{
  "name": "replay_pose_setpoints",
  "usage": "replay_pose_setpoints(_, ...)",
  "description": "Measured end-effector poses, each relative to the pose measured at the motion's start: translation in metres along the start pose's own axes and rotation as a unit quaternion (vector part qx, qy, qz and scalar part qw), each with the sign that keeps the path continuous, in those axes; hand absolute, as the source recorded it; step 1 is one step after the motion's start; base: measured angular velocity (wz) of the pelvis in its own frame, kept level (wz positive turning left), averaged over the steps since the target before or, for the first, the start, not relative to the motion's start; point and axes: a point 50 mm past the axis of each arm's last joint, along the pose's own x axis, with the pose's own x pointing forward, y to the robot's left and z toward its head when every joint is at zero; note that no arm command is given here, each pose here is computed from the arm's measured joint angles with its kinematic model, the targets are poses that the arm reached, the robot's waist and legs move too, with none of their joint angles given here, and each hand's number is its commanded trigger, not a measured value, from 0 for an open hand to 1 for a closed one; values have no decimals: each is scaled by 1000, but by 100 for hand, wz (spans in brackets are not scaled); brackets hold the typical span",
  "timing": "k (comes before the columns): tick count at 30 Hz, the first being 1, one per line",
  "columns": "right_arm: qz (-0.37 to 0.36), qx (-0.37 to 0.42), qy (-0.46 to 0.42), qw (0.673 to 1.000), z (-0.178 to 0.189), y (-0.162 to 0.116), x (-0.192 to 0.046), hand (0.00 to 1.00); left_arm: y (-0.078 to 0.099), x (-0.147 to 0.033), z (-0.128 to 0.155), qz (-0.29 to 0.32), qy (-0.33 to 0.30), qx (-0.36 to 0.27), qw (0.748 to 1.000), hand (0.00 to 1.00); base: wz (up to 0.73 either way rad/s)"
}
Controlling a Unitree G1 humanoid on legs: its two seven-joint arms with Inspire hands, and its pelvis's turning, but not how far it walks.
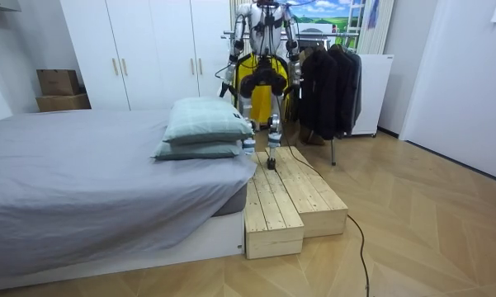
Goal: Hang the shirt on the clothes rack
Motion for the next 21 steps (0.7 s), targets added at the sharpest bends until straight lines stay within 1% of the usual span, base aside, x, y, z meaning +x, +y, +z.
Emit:
replay_pose_setpoints(2,-3,-26,9,1000,1,-1,0,0,1,1,9,-2,-17,-3,1000,0,132)
replay_pose_setpoints(6,-24,-39,29,999,-5,-4,0,0,-6,1,14,-30,-34,-7,999,0,141)
replay_pose_setpoints(11,-32,-46,30,998,-2,-7,-1,0,-23,-1,21,-63,-54,-19,996,0,117)
replay_pose_setpoints(15,-15,-11,-6,1000,16,1,2,0,-29,-2,22,-77,-54,-32,995,0,72)
replay_pose_setpoints(16,-8,-6,-15,1000,21,5,2,0,-30,-2,22,-81,-53,-42,994,0,39)
replay_pose_setpoints(21,7,-8,-35,999,34,16,4,0,-34,-3,18,-89,-45,-44,994,0,23)
